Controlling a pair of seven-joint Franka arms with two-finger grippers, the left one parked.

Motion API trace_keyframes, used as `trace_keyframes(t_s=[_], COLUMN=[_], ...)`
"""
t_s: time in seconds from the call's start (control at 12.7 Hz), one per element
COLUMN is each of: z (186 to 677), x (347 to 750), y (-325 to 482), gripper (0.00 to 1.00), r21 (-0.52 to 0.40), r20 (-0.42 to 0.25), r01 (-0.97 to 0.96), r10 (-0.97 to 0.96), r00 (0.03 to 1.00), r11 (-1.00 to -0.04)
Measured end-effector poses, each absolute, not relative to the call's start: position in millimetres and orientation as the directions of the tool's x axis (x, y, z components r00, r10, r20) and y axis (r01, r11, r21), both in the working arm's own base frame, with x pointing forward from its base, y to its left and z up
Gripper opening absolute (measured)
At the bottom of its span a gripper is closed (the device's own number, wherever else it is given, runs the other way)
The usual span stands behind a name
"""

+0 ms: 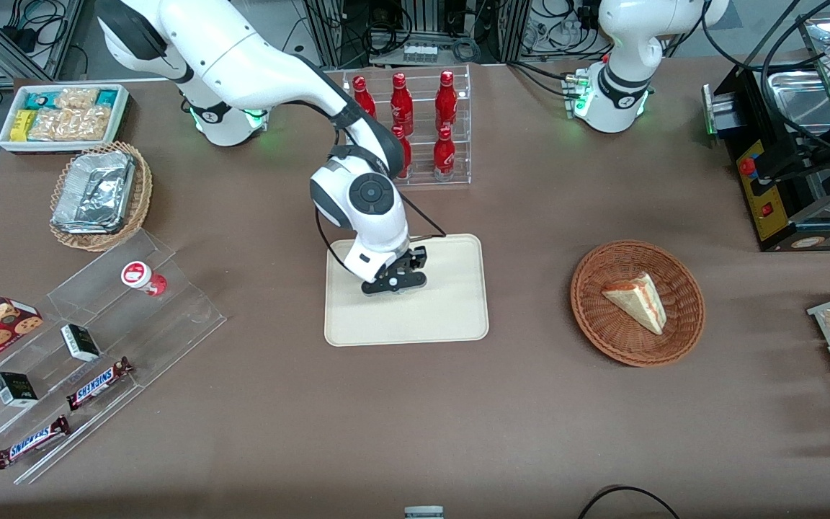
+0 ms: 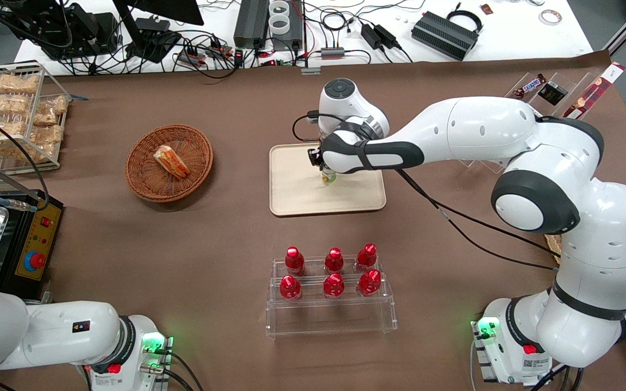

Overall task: Place green gum on tray
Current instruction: 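Lift the gum tub and carry it over the cream tray, then lower the gum tub onto the tray and open the right gripper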

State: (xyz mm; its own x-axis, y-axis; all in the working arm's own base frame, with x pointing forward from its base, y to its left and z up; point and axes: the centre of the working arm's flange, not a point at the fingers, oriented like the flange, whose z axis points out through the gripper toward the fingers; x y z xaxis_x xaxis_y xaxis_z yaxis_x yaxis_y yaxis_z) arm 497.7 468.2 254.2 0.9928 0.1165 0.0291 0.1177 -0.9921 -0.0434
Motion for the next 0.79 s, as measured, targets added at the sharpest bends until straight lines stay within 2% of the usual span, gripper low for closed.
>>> trace_keyframes(t_s=[0.39, 0.55, 0.79], z=[240.4, 240.4, 257.2], x=[496.0, 498.8, 511.5], y=[472.3, 469.6, 457.5], gripper=[0.59, 0.64, 0.94], r21=[-0.054, -0.053, -0.051], r20=[0.034, 0.036, 0.046], r01=[0.094, 0.089, 0.067], r10=[0.093, 0.087, 0.065], r00=[0.995, 0.996, 0.997], r11=[-0.994, -0.995, -0.996])
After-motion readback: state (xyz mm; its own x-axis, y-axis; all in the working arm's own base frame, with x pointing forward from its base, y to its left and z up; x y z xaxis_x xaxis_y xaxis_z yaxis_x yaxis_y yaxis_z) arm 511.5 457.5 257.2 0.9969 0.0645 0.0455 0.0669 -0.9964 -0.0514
